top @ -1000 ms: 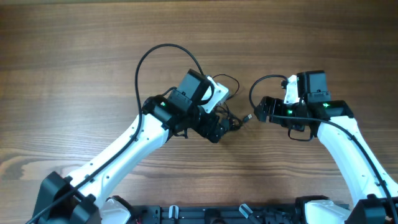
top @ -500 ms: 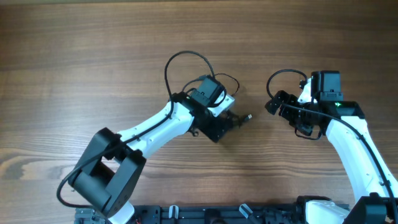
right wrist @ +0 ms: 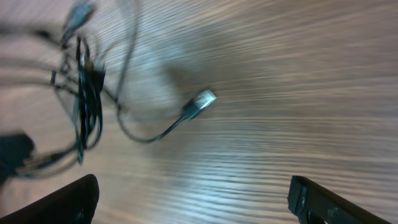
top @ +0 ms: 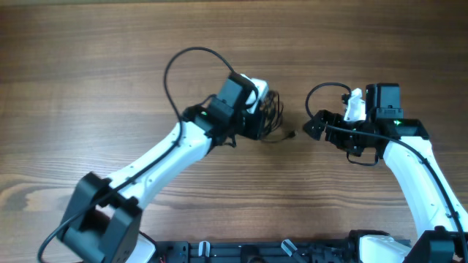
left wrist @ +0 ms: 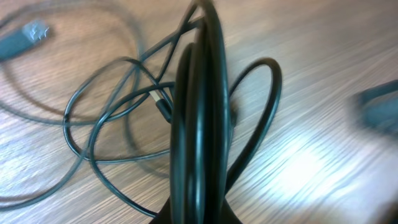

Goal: Untangle cables

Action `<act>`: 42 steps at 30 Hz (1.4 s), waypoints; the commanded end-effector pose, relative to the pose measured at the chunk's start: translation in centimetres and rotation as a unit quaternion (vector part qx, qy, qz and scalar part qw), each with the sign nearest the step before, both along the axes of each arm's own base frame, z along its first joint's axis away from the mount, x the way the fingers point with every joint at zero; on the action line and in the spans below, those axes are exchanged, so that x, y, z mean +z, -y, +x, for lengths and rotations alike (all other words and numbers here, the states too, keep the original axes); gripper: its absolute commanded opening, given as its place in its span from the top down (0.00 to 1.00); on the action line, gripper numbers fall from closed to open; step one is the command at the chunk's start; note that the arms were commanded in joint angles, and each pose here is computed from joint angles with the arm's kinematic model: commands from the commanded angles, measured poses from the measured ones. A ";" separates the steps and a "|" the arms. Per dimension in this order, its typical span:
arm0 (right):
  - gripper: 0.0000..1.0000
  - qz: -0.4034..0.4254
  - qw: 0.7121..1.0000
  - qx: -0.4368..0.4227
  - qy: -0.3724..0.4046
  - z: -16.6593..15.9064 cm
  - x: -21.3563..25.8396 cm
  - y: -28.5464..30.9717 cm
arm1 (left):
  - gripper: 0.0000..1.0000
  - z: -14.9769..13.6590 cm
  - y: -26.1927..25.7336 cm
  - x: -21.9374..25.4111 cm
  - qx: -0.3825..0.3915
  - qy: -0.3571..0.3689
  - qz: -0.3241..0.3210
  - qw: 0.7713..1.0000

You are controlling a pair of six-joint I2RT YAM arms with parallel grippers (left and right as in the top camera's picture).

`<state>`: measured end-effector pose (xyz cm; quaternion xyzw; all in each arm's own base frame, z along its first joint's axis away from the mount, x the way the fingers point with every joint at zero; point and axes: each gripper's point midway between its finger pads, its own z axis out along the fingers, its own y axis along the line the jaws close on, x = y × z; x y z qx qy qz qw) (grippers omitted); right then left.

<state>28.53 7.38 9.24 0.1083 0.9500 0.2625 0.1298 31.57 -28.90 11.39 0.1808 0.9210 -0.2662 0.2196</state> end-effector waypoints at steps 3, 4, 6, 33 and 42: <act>0.00 0.139 0.978 0.125 0.089 0.2 4.4 -4.6 | 0.96 -0.6 1.0 5.0 0.023 -0.093 -0.155 0.983; 0.00 0.140 0.979 0.120 0.091 0.5 4.5 -4.6 | 0.96 -1.1 1.3 5.3 0.012 -0.103 -0.167 0.980; 0.00 0.146 0.979 0.103 0.094 1.2 4.8 -4.6 | 0.96 -1.9 2.0 6.1 -0.015 -0.117 -0.189 0.975; 0.96 -0.104 0.991 -0.085 -0.025 0.6 -1.2 1.1 | 0.96 -1.7 -7.2 -1.2 0.130 -0.134 0.045 0.981; 0.96 -0.116 0.988 -0.101 -0.028 0.6 -1.3 1.7 | 0.85 -1.8 -5.6 9.2 -0.079 -0.170 -0.312 0.931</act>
